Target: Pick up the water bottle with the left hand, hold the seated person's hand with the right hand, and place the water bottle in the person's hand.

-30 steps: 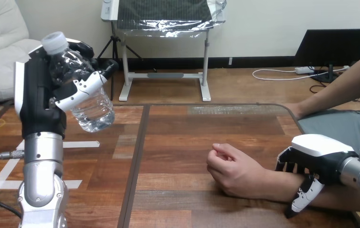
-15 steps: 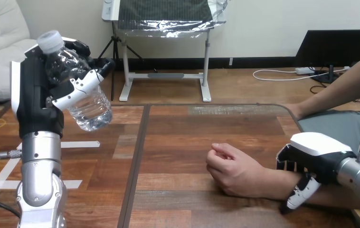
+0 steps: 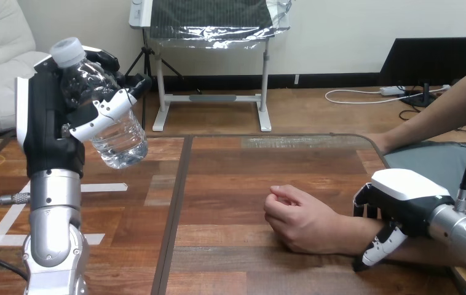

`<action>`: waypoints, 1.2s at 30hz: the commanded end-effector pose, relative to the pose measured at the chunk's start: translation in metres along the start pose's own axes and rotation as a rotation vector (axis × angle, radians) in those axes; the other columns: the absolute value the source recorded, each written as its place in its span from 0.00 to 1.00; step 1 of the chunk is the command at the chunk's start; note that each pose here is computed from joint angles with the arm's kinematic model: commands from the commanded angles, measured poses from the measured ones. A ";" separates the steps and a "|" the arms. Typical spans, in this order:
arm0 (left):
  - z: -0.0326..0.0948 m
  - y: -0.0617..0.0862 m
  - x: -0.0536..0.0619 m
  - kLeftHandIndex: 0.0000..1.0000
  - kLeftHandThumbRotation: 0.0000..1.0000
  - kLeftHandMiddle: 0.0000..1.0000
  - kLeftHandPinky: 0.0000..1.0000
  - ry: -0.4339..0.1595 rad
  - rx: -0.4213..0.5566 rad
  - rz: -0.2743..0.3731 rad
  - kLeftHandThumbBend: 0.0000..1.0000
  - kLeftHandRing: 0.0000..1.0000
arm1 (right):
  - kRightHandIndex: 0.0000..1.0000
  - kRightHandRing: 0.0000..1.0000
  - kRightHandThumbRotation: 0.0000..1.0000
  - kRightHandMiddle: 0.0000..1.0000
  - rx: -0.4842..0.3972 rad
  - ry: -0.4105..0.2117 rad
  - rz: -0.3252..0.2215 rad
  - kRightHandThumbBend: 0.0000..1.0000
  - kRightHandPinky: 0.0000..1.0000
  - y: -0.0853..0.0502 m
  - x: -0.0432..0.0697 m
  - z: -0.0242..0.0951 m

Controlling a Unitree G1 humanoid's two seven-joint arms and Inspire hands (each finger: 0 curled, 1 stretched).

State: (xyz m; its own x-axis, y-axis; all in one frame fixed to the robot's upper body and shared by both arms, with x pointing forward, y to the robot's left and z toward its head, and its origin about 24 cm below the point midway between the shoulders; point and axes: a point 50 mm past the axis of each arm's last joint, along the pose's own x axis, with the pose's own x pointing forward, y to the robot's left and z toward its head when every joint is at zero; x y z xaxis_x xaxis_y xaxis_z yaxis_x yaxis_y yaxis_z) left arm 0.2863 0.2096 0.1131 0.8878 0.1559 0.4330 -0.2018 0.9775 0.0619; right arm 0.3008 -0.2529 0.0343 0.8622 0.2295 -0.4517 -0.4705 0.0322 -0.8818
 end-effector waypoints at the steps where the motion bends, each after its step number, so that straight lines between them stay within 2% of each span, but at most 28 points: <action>1: 0.021 -0.002 0.011 0.40 0.00 0.37 0.25 -0.093 -0.023 0.004 0.69 0.32 | 0.47 0.27 0.24 0.37 0.007 -0.012 0.090 0.96 0.19 0.032 0.007 0.016; 4: 0.021 -0.002 0.012 0.40 0.00 0.37 0.25 -0.097 -0.026 0.003 0.69 0.32 | 0.46 0.24 0.23 0.34 0.018 -0.022 0.079 0.97 0.17 0.035 0.007 0.017; 7: 0.021 -0.002 0.012 0.40 0.00 0.37 0.25 -0.098 -0.017 0.002 0.68 0.32 | 0.46 0.22 0.22 0.33 0.014 -0.010 0.090 0.96 0.15 0.035 0.008 0.020; 20: 0.021 -0.001 0.012 0.40 0.00 0.37 0.25 -0.105 -0.005 0.005 0.68 0.32 | 0.46 0.18 0.21 0.28 0.010 -0.031 0.097 0.95 0.12 0.042 0.010 0.026; 32: 0.021 -0.001 0.011 0.40 0.00 0.37 0.25 -0.107 -0.006 0.012 0.69 0.32 | 0.45 0.16 0.14 0.26 0.002 -0.040 0.100 0.98 0.10 0.045 0.011 0.029; 36: 0.021 -0.001 0.011 0.40 0.00 0.38 0.25 -0.103 -0.015 0.013 0.68 0.32 | 0.45 0.16 0.09 0.26 0.014 -0.052 0.097 0.98 0.09 0.046 0.011 0.030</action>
State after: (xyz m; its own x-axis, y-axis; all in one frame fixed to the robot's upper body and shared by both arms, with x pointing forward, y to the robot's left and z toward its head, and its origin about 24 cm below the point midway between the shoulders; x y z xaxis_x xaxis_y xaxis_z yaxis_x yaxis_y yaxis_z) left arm 0.2863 0.2098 0.1129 0.8872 0.1642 0.4312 -0.2091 0.9761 0.0586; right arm 0.3029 -0.2380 0.0295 0.8784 0.2391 -0.4138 -0.4368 0.0506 -0.8981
